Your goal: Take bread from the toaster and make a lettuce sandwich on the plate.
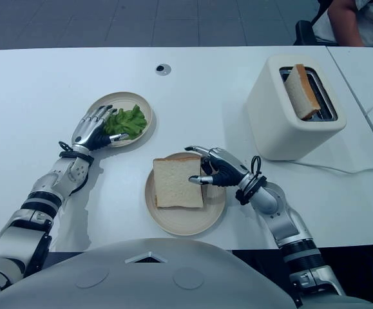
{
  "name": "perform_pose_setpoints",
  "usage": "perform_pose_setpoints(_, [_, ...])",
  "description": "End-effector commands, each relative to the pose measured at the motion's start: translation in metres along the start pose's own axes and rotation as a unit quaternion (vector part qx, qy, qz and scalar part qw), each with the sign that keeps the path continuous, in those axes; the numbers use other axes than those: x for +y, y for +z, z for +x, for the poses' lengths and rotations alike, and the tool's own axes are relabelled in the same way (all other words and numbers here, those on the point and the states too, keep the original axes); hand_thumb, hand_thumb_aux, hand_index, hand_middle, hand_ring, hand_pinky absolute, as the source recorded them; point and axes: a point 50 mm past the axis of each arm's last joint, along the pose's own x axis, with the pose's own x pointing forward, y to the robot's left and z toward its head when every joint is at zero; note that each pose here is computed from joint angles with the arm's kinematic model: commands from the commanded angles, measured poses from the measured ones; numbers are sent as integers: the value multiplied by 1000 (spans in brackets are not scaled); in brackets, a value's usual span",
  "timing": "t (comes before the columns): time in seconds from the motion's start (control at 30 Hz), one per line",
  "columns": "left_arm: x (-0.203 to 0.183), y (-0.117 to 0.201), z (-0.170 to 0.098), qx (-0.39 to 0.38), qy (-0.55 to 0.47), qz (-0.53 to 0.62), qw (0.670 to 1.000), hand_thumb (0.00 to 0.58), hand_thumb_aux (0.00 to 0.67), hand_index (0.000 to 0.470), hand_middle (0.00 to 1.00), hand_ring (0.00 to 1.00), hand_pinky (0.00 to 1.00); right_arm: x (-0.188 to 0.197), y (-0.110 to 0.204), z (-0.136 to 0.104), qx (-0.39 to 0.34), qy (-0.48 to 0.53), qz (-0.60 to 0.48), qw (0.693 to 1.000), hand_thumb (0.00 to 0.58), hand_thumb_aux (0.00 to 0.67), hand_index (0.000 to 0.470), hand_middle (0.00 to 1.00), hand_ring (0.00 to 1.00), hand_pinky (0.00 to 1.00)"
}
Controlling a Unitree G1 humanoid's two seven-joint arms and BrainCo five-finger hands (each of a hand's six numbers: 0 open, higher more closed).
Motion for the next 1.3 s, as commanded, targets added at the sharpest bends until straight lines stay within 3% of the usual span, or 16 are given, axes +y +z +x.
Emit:
perform_pose_setpoints(0.03, [-3, -3, 4, 0, -14, 12, 1000, 580, 659, 463, 0, 0, 0, -6, -5, 0, 13, 25, -59, 998, 0, 0, 0, 0, 0, 0])
perform_pose_setpoints(0.2, [11, 5, 9, -31, 44, -4, 999, 580, 670, 470, 0, 0, 0, -14, -9, 1, 21, 6, -80, 997, 0, 0, 0, 0, 0, 0])
perform_pose_setpoints(0.37, [49, 47, -12, -151, 152, -218, 952, 580, 670, 470, 0, 0, 0, -47, -3, 2, 10, -105, -89, 990, 0, 0, 0, 0, 0, 0])
perform_pose_setpoints(0.5, [46, 93, -41, -255, 72, -304, 915, 580, 670, 470, 0, 0, 0, -67, 2, -3, -1, -163, -91, 982, 0, 0, 0, 0, 0, 0])
perform_pose_setpoints(0.67, [14, 135, -64, -315, -73, -348, 880, 580, 670, 470, 0, 0, 0, -78, 3, -6, -4, -181, -99, 978, 0, 0, 0, 0, 0, 0])
perform_pose_setpoints(0.77, [-12, 146, -72, -320, -154, -343, 870, 580, 670, 470, 0, 0, 0, -88, 7, -10, -8, -204, -108, 973, 0, 0, 0, 0, 0, 0])
perform_pose_setpoints(0.93, [-44, 144, -64, -280, -209, -310, 884, 580, 670, 470, 0, 0, 0, -113, 15, -20, -13, -264, -127, 956, 0, 0, 0, 0, 0, 0])
perform_pose_setpoints(0.97, [-48, 144, -62, -277, -214, -297, 889, 577, 620, 435, 0, 0, 0, -116, 16, -21, -12, -268, -129, 955, 0, 0, 0, 0, 0, 0])
perform_pose_setpoints(1.0, [-50, 143, -60, -275, -213, -290, 891, 550, 518, 363, 0, 0, 0, -117, 16, -21, -11, -271, -131, 954, 0, 0, 0, 0, 0, 0])
perform_pose_setpoints(1.03, [-49, 143, -58, -275, -209, -285, 894, 466, 373, 262, 0, 0, 0, -118, 16, -22, -11, -272, -132, 953, 0, 0, 0, 0, 0, 0])
perform_pose_setpoints(1.07, [-48, 142, -56, -276, -204, -280, 897, 0, 0, 0, 0, 0, 0, -119, 16, -23, -10, -274, -134, 952, 0, 0, 0, 0, 0, 0])
perform_pose_setpoints(1.2, [-41, 142, -58, -294, -195, -272, 895, 0, 0, 0, 0, 0, 0, -135, 22, -39, 7, -315, -184, 931, 0, 0, 0, 0, 0, 0])
perform_pose_setpoints(1.3, [-33, 143, -62, -305, -183, -269, 895, 0, 0, 0, 0, 0, 0, -164, 17, -72, 115, -391, -270, 873, 0, 0, 0, 0, 0, 0])
